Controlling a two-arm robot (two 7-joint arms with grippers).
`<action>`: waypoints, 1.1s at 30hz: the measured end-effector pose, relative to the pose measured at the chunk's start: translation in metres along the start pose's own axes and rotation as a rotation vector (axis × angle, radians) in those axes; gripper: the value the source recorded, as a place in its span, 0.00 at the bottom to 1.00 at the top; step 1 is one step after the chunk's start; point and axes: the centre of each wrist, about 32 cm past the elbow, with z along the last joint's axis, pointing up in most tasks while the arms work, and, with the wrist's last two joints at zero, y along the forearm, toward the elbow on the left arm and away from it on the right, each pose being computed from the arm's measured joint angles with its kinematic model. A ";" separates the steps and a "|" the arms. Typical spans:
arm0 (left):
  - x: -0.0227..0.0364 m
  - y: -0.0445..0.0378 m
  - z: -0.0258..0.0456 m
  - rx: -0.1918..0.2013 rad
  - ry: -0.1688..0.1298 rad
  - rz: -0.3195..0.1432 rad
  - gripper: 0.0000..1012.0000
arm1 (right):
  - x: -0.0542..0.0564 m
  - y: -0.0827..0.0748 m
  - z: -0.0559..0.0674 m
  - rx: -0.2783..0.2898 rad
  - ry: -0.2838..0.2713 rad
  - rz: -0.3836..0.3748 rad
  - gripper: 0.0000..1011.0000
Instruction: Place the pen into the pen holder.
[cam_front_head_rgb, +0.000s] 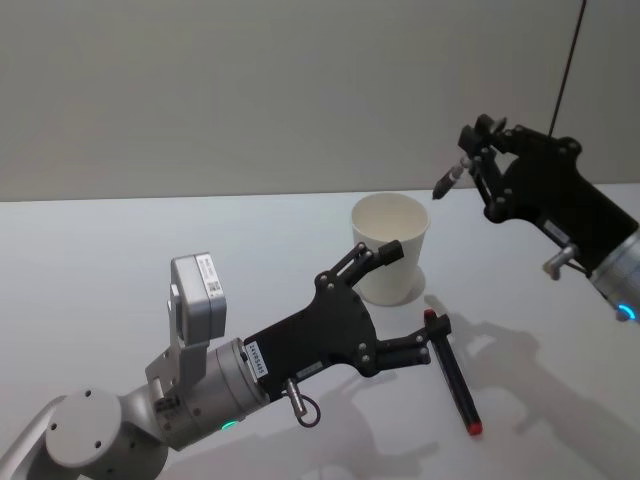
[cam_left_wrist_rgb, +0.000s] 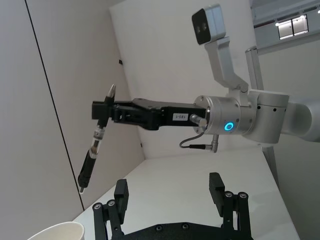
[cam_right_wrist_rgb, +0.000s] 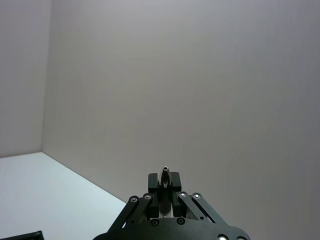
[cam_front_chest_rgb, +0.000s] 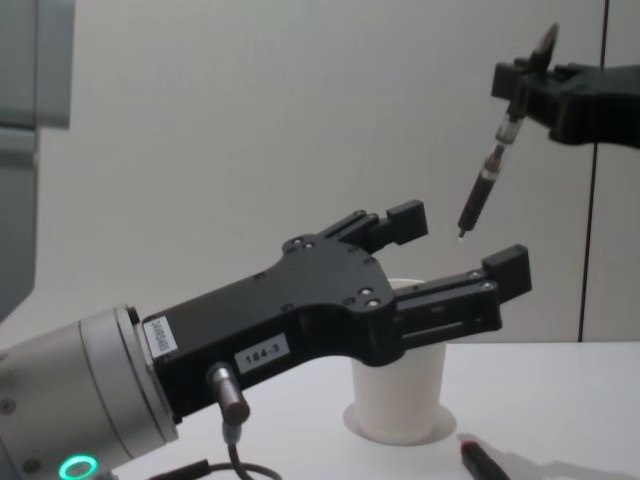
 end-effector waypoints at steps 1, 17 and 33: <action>0.0000 0.0000 0.0000 0.000 0.000 0.000 0.99 | 0.000 0.003 -0.001 -0.008 -0.012 -0.003 0.13; 0.0000 0.0000 0.0000 0.000 0.000 0.000 0.99 | -0.002 0.030 -0.015 -0.065 -0.048 -0.009 0.13; 0.0000 0.0000 0.0000 0.000 0.000 0.000 0.99 | -0.002 0.055 -0.030 -0.137 0.028 0.014 0.13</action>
